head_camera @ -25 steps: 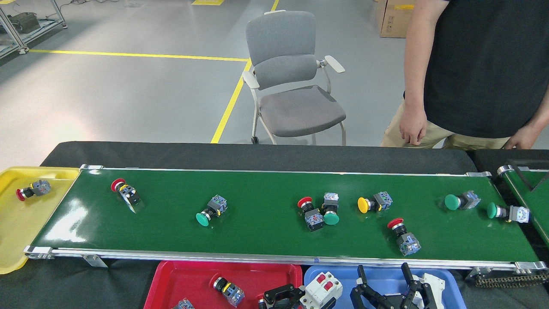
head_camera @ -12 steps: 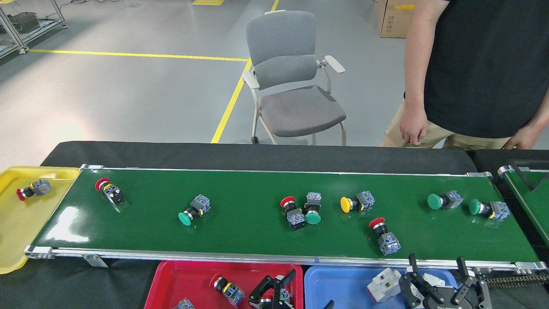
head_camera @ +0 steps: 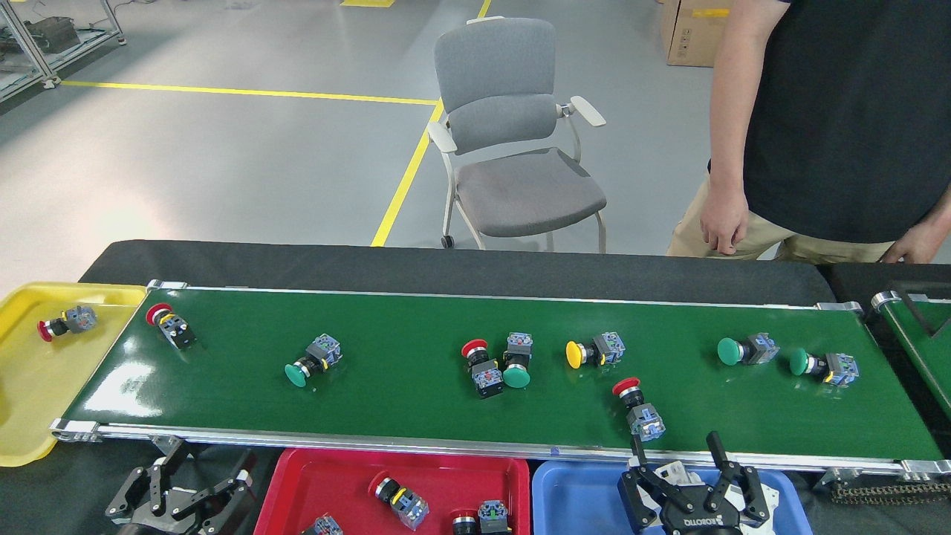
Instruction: Pick switch part from conveyor to tray
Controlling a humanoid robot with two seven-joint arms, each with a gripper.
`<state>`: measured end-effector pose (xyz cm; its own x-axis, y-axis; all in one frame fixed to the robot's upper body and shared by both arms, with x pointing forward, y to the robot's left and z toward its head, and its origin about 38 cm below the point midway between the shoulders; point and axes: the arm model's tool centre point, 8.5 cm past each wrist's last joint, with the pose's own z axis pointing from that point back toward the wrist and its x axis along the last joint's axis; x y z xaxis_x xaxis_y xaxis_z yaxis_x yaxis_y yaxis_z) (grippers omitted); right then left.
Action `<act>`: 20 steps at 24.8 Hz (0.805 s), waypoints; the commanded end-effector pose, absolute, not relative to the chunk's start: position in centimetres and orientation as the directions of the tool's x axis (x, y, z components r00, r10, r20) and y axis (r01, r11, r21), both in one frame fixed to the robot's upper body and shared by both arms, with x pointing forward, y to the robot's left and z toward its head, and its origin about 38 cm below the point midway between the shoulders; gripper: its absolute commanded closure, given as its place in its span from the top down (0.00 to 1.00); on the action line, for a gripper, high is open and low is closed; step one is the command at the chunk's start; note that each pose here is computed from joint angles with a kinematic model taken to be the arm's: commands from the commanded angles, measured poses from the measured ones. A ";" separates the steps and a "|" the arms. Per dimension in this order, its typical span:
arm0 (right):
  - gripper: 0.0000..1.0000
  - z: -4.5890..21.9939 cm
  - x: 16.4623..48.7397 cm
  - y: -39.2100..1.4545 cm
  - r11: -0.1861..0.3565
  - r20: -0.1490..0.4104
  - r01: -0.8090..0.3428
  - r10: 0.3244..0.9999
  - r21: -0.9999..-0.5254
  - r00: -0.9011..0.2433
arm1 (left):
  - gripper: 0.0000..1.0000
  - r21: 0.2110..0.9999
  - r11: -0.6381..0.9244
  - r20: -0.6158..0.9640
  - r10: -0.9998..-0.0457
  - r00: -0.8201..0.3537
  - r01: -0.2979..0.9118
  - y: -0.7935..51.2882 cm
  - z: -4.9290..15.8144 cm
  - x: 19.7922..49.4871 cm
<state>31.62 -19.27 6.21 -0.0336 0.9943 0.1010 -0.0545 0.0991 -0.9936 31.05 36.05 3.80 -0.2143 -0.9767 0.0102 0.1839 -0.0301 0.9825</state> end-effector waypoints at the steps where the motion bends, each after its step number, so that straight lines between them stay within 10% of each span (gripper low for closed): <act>1: 1.00 6.8 32.9 -18.3 0.121 0.129 -0.154 0.991 -0.981 -0.039 | 1.00 0.988 -0.040 -0.004 -0.972 -0.233 0.148 36.6 4.9 32.2; 16: 1.00 9.2 36.2 -12.6 0.055 0.139 -0.399 0.973 -0.915 -0.185 | 1.00 0.987 -0.117 -0.084 -0.959 -0.272 0.108 37.2 4.4 41.7; 20: 0.51 7.3 35.9 -11.1 0.014 0.128 -0.457 0.967 -0.889 -0.219 | 1.00 0.984 -0.140 -0.111 -0.965 -0.240 0.109 36.8 3.8 44.1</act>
